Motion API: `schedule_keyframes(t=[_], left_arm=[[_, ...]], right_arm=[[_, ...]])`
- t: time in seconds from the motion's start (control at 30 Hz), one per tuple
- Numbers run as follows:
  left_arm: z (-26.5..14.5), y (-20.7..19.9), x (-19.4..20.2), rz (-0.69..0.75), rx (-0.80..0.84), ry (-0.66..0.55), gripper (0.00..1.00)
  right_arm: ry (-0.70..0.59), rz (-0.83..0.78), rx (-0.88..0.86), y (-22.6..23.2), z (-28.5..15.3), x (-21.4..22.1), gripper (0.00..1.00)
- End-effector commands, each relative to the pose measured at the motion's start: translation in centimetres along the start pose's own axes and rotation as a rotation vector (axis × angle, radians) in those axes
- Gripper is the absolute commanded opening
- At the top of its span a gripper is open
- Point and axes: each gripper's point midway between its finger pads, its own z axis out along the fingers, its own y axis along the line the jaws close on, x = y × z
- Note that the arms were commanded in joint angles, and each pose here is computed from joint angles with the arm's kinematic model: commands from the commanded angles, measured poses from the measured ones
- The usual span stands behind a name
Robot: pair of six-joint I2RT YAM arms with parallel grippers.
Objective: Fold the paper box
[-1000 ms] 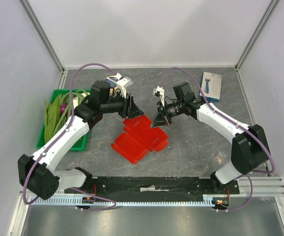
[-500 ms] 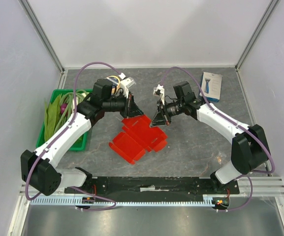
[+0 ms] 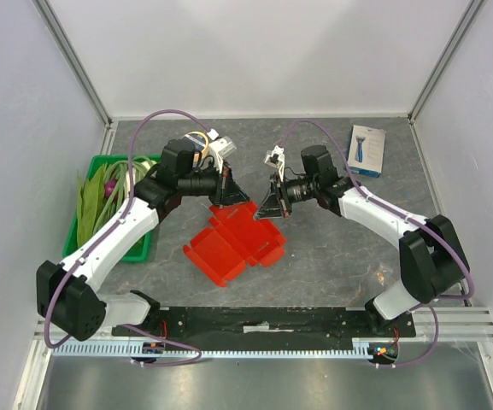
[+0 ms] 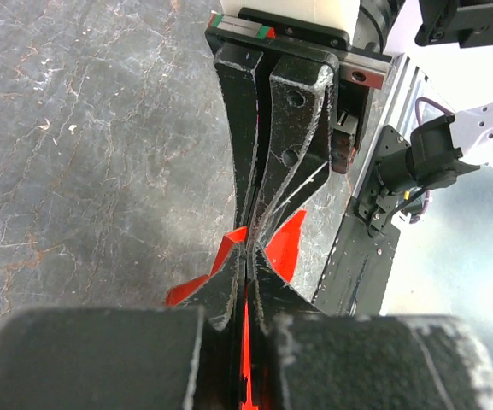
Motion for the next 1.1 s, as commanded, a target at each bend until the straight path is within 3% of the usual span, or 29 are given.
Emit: schedule_keyframes(t=[0.0, 0.07, 0.2, 0.33, 0.43, 0.63, 1.07], left_arm=[[-0.7, -2.6, -0.8, 0.046, 0.098, -0.025, 0.02], [-1.0, -3.5, -1.1, 0.015, 0.134, -0.021, 0.13], [-2.1, -3.8, -2.5, -0.065, 0.105, -0.049, 0.24], [-3.8, -1.2, -4.9, -0.078, -0.116, -0.142, 0.29], [-4.2, -0.2, -5.1, -0.033, -0.161, -0.146, 0.36], [-2.7, 0.9, -2.9, 0.003, -0.116, -0.021, 0.30], [-0.6, -1.8, 0.0, 0.032, 0.038, 0.081, 0.24]], right_arm=[[-0.077, -0.071, -0.014, 0.4, 0.4, -2.2, 0.00], [-0.058, -0.092, 0.015, 0.2, 0.1, -1.4, 0.00], [-0.037, -0.132, -0.031, 1.0, -0.1, -0.4, 0.00], [0.003, -0.136, -0.077, 1.7, -0.3, 0.6, 0.00], [0.011, -0.165, -0.102, 2.1, -0.3, 0.5, 0.00], [0.001, -0.189, -0.134, 3.0, -0.6, -0.1, 0.00], [-0.014, -0.215, -0.115, 3.2, -0.7, -1.0, 0.00]])
